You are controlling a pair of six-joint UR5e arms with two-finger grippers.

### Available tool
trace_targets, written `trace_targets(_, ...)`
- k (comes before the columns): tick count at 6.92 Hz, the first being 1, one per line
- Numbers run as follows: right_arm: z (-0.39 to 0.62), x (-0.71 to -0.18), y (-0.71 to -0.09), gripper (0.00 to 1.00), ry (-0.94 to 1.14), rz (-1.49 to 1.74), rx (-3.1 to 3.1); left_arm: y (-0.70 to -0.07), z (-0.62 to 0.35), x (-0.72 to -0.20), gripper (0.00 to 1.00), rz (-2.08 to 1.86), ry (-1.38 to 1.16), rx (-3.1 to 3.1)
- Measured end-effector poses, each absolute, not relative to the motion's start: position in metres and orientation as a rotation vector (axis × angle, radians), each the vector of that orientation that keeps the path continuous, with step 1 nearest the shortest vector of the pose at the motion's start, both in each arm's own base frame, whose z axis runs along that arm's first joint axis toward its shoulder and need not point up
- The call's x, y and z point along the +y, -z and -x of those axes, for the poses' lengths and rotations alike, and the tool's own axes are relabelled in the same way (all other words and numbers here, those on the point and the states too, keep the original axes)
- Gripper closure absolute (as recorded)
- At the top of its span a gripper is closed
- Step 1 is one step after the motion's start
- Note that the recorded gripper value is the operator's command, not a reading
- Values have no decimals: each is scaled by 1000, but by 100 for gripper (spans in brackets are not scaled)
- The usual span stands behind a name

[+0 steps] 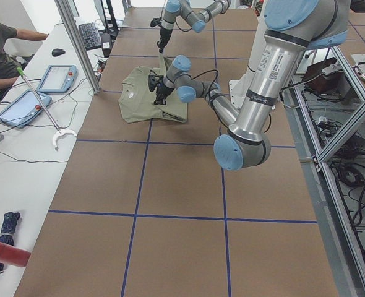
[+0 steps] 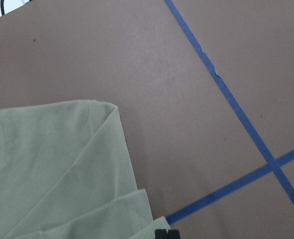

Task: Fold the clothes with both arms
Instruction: 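Lift the hem with both grippers and fold it toward the collar, then lay the hem down near the collar with both grippers and release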

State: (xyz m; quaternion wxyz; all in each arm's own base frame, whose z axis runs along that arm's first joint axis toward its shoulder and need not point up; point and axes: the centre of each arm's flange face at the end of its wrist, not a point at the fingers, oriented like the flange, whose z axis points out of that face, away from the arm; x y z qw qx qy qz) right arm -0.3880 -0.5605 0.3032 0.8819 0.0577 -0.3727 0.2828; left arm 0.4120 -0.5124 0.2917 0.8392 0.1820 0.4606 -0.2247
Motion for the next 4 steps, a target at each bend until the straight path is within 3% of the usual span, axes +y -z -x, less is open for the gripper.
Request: trace_targets(4,422,-654,-342,100,-582,-117,-713,-338,-432,-585,100,-450,484,965)
